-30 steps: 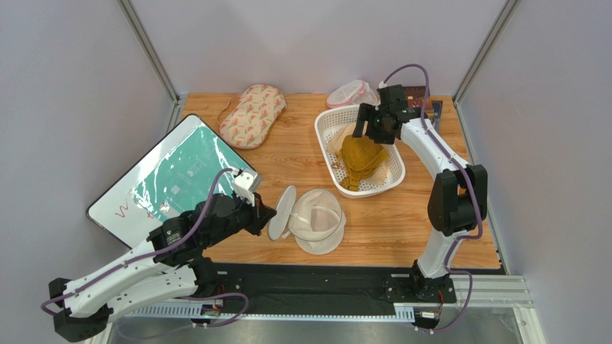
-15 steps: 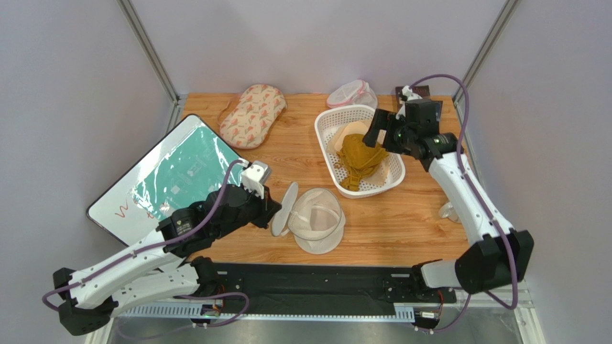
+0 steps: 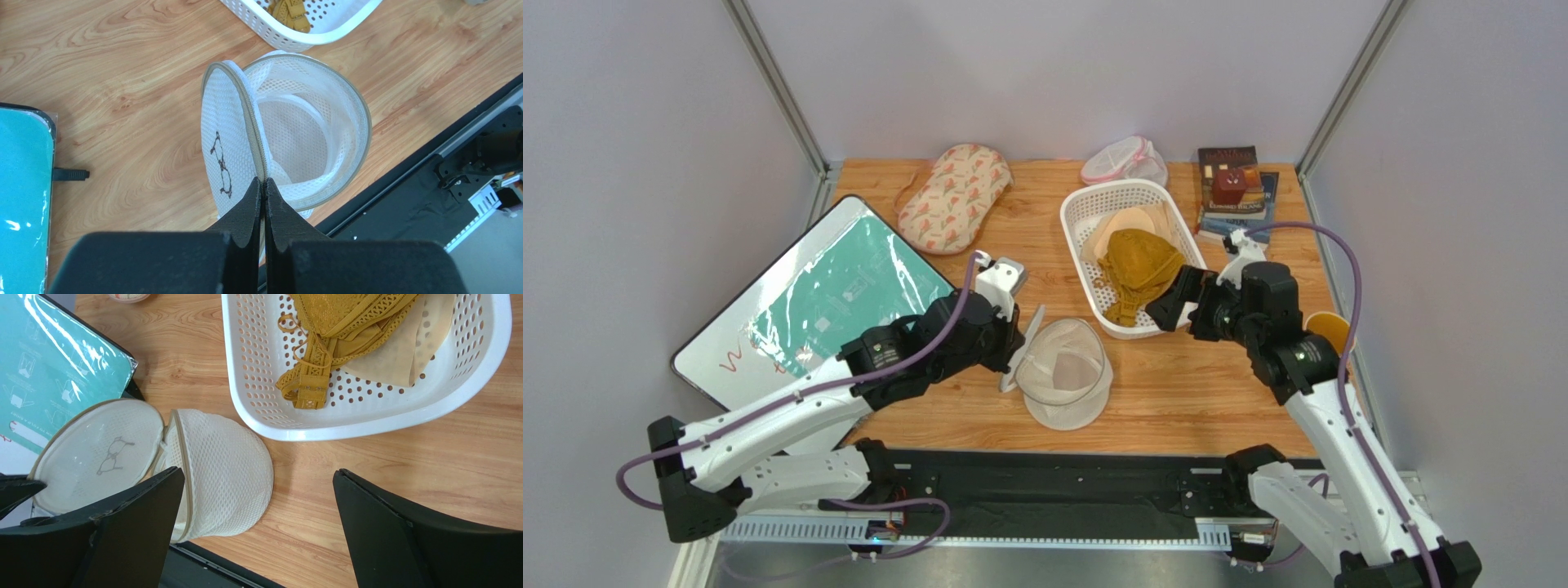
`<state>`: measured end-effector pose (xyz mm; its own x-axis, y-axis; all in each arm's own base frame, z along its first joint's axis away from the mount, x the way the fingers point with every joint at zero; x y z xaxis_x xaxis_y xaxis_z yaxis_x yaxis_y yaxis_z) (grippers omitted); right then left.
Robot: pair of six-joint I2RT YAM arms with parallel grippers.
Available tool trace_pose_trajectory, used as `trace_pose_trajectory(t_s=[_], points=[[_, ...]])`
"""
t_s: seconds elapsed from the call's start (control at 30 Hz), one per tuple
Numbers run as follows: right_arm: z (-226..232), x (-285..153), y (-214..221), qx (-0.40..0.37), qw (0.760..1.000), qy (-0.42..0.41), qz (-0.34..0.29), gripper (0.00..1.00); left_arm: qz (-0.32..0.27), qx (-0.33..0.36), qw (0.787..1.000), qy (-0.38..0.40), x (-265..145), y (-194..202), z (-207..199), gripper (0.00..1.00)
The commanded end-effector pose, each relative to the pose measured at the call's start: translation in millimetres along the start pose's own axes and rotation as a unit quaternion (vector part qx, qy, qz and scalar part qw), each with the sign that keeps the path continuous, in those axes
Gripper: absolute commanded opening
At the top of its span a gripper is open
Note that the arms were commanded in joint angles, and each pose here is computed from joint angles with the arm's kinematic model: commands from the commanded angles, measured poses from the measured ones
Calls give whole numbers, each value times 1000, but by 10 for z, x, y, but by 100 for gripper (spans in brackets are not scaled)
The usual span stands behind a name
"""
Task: Unzip the laundry bag and remove the bra
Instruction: Close the laundry bag at the center of the board.
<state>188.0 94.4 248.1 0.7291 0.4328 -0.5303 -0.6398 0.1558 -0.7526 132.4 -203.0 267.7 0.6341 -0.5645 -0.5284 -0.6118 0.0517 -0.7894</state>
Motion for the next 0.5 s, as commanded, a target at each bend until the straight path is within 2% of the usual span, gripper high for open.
trace_pose_trajectory(t_s=[0.0,0.3,0.33,0.47], points=[[41,-120,95,5,1000,-25,-18,100,-8,14,1000,-8,41,-151,-66,0],[-24,-174,315,10,1000,-19,-1,100,24,56,997,-40,374,-230,-338,0],[-24,-176,314,9,1000,-19,-2,100,44,70,995,-51,469,-151,-379,0],[-32,-201,327,8,1000,-13,-1,100,68,92,991,-68,653,-63,-506,0]])
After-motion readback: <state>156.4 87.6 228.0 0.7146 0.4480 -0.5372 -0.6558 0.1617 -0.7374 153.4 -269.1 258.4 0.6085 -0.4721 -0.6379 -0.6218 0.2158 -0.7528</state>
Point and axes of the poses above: each gripper's point midway between its finger pads, its own x axis out along the fingers, its own z axis along the line the jaws close on, y = z × x, the point moved 8 cm from there along -x, back along the fingers, and after that the axes turned 8 degrees about -x, right-handed, at the moved point
